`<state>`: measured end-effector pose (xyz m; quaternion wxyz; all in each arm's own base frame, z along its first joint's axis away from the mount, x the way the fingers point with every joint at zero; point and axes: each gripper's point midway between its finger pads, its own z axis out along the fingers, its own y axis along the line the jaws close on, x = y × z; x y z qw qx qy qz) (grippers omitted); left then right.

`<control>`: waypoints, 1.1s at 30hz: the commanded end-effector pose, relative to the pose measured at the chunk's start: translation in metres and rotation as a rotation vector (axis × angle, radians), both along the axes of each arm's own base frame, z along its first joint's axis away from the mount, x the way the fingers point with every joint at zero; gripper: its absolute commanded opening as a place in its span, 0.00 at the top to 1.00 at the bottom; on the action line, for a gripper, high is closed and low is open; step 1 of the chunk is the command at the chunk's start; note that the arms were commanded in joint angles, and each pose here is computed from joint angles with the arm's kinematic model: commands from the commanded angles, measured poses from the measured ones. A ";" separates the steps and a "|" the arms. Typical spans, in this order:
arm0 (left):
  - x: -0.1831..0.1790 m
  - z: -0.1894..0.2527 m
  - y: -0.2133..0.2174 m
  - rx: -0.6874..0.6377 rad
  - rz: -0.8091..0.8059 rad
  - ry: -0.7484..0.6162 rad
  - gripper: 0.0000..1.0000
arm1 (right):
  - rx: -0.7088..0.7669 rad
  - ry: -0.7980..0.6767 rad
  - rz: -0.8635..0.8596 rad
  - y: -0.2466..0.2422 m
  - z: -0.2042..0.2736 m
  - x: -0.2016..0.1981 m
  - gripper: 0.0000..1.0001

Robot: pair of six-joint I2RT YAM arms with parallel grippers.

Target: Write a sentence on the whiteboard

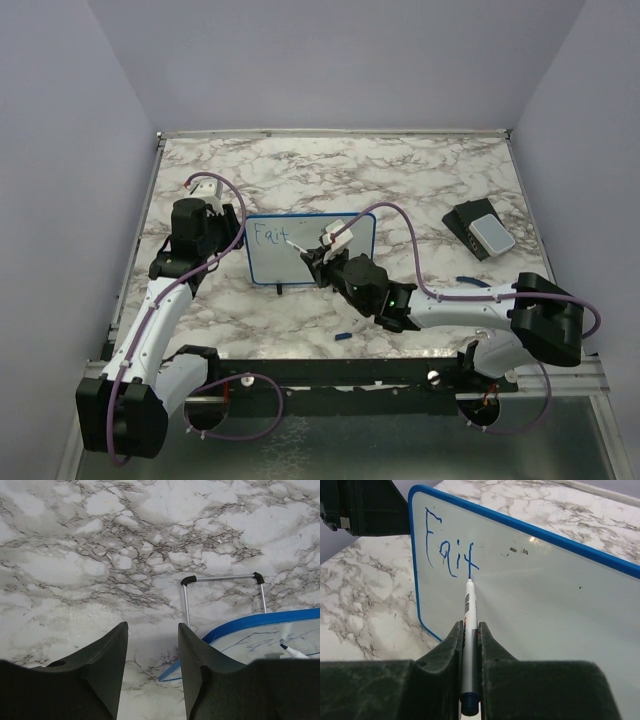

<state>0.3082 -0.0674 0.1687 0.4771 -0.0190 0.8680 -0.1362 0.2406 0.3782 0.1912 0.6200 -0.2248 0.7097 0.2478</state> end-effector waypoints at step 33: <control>-0.003 0.004 -0.007 -0.022 -0.033 -0.018 0.53 | 0.058 -0.046 -0.065 -0.027 0.038 -0.001 0.99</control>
